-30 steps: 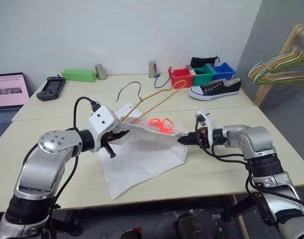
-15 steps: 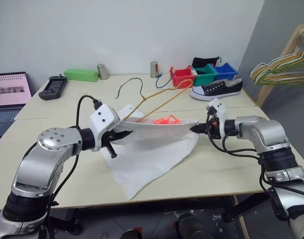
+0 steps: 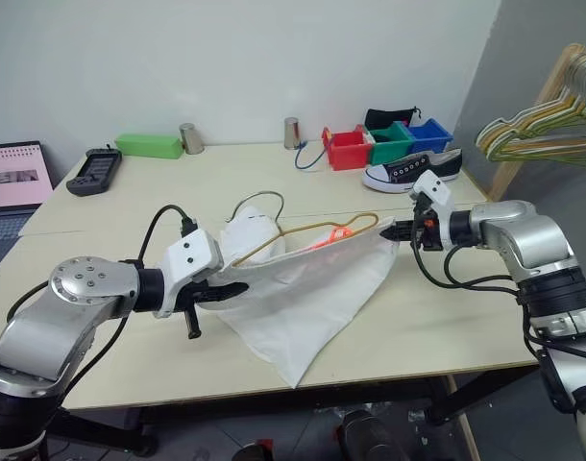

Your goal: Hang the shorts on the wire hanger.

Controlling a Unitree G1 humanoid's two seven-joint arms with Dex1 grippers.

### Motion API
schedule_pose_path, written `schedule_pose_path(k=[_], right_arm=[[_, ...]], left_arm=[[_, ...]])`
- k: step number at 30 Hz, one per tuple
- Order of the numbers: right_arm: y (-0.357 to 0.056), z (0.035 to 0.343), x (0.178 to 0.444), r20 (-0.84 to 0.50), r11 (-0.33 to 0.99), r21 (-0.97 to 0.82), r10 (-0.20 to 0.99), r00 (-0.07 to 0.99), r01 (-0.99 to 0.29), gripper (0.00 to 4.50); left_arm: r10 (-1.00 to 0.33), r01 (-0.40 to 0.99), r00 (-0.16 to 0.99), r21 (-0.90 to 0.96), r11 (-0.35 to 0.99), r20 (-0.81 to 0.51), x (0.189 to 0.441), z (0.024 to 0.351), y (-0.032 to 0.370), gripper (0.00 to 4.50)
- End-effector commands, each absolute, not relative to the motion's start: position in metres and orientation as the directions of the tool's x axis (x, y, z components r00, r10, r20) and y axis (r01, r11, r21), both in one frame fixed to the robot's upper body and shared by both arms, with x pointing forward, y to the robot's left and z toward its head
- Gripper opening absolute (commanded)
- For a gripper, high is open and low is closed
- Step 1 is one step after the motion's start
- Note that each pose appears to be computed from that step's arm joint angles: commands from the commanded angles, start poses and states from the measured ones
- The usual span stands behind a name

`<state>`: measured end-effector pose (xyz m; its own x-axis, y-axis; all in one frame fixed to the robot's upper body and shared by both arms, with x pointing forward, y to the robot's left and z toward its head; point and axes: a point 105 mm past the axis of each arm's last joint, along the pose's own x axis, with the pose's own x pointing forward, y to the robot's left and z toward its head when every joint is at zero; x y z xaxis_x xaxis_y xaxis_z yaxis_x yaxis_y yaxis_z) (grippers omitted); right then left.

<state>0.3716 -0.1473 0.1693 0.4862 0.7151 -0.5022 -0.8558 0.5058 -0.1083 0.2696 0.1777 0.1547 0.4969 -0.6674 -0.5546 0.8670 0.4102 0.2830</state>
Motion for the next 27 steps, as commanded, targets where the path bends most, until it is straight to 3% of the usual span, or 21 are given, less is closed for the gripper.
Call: schedule_pose_path(k=[1,13,22,27], right_arm=[[-0.157,0.186,0.367,-0.522,0.474,-0.244,0.671,0.526,-0.846,0.02],[-0.113,0.229,0.348,-0.450,0.361,-0.414,0.717,0.532,-0.836,0.02],[-0.085,0.240,0.323,-0.437,0.269,-0.441,0.770,0.466,-0.857,0.02],[-0.086,0.241,0.322,-0.445,0.260,-0.483,0.750,0.490,-0.836,0.02]], left_arm=[[-0.611,0.841,0.539,0.341,0.420,-0.580,0.276,0.153,0.187,0.00],[-0.622,0.844,0.535,0.392,0.365,-0.572,0.294,0.145,0.162,0.00],[-0.634,0.832,0.551,0.420,0.363,-0.542,0.308,0.143,0.148,0.00],[-0.636,0.837,0.543,0.416,0.356,-0.549,0.311,0.141,0.146,0.00]])
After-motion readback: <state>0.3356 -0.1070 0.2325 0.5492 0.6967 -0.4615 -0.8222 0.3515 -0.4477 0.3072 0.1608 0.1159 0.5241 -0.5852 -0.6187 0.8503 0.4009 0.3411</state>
